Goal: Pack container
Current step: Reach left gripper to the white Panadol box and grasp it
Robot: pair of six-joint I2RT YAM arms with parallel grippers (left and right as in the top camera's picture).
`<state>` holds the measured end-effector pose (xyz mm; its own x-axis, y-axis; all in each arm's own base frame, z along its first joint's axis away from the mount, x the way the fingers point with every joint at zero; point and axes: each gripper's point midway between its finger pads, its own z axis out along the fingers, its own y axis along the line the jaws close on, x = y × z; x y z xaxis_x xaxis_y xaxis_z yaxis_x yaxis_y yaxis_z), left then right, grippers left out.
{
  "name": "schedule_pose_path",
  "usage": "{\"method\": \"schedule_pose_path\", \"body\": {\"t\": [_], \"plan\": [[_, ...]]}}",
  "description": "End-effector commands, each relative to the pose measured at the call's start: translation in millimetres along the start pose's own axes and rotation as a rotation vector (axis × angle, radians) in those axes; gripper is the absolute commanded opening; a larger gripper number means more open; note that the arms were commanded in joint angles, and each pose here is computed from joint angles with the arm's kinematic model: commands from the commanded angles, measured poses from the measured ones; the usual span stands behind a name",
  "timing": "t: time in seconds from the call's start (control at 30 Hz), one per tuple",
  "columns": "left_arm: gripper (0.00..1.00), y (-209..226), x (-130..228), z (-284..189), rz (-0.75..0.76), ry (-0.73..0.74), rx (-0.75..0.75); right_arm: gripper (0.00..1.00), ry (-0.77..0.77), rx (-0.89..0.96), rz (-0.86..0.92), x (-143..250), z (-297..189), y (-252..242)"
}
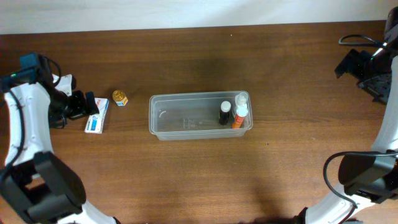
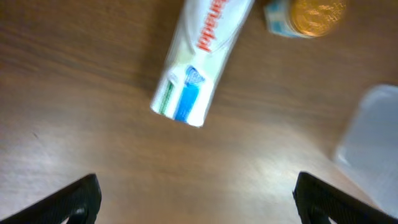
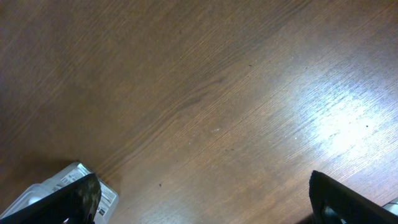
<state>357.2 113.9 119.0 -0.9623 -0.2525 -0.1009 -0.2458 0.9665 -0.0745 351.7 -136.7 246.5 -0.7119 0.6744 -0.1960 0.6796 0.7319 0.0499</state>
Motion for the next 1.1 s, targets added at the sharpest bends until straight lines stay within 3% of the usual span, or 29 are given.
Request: {"method": "schedule_pose_path", "body": {"t": [0.0,0.43,0.67,0.9,1.07], "plan": [[0.99,13.0,-11.4,16.2,0.016,0.010,-0.075,0.98,-0.020,0.000,0.003,-1.8,-5.4,0.0],[0.99,-3.8,-40.1,64.9,0.104,-0.010,-0.076,0.98,-0.020,0.000,0.003,-1.8,-5.4,0.0],[0.99,-7.6,-52.7,66.9,0.159,-0.053,-0.107,0.98,-0.020,0.000,0.003,-1.8,-5.4,0.0],[0.99,-7.3,-52.5,70.3,0.159,-0.047,-0.107,0.98,-0.021,0.000,0.003,-1.8,-5.4,0.0],[0.99,-9.0,-34.8,86.6,0.160,0.047,-0.094,0.98,-0.020,0.000,0.003,-1.8,-5.4,0.0]]}}
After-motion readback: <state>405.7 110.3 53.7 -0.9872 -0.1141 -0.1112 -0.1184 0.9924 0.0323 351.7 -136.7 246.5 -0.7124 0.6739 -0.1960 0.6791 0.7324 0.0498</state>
